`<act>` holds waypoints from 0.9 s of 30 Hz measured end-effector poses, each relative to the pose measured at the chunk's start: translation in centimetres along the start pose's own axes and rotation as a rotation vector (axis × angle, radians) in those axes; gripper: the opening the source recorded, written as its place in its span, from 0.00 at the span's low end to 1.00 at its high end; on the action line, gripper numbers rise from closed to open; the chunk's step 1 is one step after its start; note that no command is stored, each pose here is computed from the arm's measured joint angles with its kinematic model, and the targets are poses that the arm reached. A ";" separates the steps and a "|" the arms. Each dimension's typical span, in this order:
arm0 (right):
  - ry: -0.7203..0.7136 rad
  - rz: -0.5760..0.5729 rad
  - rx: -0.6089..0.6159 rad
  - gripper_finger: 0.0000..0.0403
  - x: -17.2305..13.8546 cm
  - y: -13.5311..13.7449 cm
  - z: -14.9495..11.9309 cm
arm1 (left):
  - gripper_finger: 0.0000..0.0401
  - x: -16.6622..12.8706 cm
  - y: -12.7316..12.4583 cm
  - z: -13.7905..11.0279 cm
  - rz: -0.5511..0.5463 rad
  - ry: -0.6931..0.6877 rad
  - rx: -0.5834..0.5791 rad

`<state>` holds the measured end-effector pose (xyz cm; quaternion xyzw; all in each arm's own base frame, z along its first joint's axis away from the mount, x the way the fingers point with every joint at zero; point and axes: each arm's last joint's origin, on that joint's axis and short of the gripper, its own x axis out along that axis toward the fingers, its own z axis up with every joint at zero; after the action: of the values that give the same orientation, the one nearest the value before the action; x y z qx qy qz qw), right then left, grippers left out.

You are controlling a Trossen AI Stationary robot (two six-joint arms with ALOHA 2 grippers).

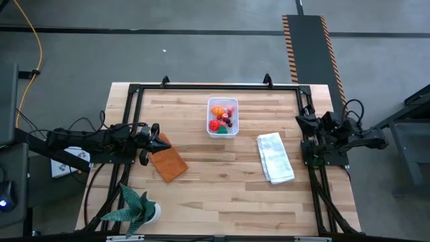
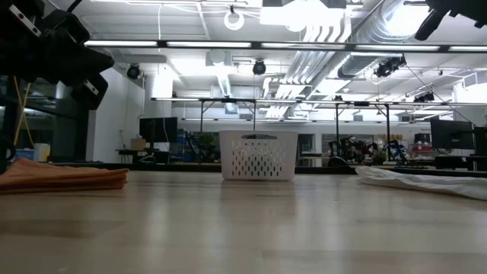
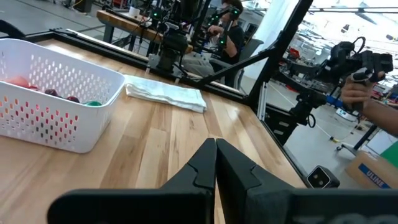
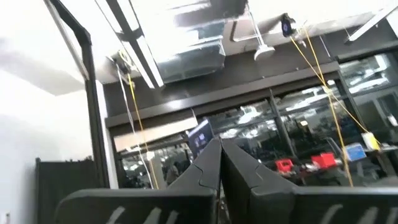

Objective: Pick and placing Produce into tupperware
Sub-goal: Return to Home Position

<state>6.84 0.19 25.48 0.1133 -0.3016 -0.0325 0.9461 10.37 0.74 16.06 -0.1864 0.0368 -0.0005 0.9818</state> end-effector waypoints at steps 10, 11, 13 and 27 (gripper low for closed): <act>-0.008 0.009 0.005 0.00 -0.5 -0.3 -1.6 | 0.00 0.0 0.0 0.0 0.000 0.000 -0.001; -0.014 0.018 0.006 0.00 -0.5 -0.3 -1.7 | 0.00 0.0 0.0 0.0 0.000 0.000 -0.001; -0.021 0.045 0.008 0.00 -0.6 -0.2 -1.7 | 0.00 0.0 0.0 0.0 0.000 0.000 -0.001; 0.004 0.081 -0.042 0.00 -0.6 -0.1 -2.0 | 0.00 0.0 0.0 0.0 0.000 0.000 -0.004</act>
<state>7.53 0.51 23.57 0.0810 -0.3030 -0.0004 0.9495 10.37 0.74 16.07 -0.1883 0.0367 -0.0007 0.9814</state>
